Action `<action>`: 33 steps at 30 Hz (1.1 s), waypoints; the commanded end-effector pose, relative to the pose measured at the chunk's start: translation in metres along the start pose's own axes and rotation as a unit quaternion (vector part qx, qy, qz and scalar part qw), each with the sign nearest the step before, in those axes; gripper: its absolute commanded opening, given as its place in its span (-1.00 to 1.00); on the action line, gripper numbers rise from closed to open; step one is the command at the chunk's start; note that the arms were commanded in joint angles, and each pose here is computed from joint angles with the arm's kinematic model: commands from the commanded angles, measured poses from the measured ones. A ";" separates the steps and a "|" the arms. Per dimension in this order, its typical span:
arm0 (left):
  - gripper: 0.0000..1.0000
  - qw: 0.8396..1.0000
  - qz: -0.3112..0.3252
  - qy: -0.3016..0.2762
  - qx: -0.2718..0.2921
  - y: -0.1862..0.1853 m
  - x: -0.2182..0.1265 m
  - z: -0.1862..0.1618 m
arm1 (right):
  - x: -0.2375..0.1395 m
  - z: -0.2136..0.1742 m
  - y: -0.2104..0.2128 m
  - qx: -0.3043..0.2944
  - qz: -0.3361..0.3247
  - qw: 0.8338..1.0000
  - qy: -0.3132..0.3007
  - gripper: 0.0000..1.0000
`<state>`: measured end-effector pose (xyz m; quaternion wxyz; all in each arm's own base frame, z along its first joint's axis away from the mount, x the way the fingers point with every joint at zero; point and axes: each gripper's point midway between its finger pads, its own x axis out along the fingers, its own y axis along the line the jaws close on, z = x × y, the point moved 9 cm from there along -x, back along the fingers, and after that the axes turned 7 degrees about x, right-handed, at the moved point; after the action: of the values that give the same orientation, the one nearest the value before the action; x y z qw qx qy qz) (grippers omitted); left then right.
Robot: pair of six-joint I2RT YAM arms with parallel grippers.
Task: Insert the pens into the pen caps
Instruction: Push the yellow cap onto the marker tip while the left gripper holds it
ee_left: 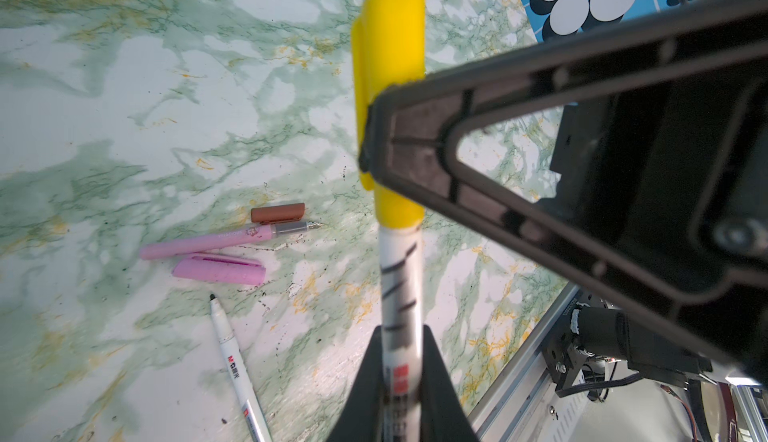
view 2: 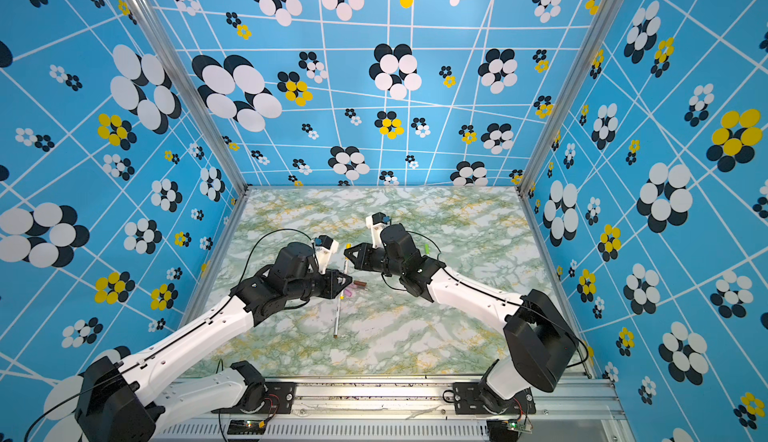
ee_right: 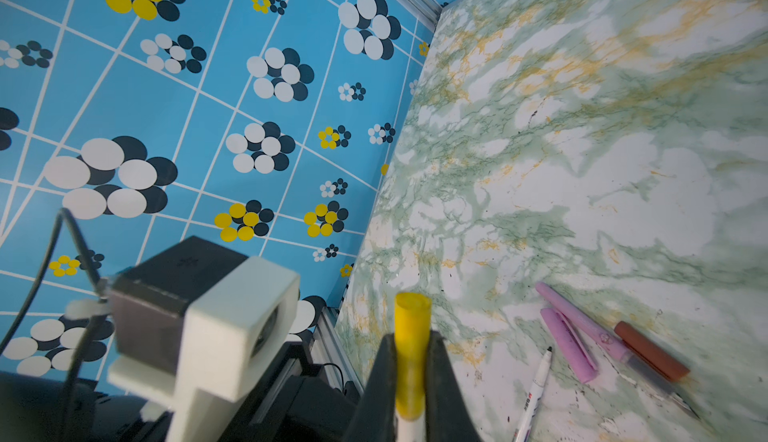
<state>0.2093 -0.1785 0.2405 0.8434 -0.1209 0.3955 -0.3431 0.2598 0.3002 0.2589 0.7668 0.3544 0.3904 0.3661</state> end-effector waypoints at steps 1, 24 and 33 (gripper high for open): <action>-1.00 0.986 -0.050 -0.151 0.044 -0.023 -0.018 0.058 | -0.001 -0.028 -0.008 0.013 -0.015 0.995 0.102 -1.00; -1.00 0.992 -0.071 -0.101 -0.005 -0.016 0.016 0.031 | -0.032 0.017 0.020 -0.059 -0.024 0.997 0.038 -0.53; -1.00 0.992 -0.066 -0.105 -0.016 -0.015 0.019 0.033 | -0.032 0.017 0.020 -0.061 -0.028 0.997 0.039 -0.77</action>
<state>0.2312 -0.2012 0.2553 0.8496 -0.1904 0.3149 -0.3779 0.2583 0.2795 0.2816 0.7804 0.2841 0.4136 0.3730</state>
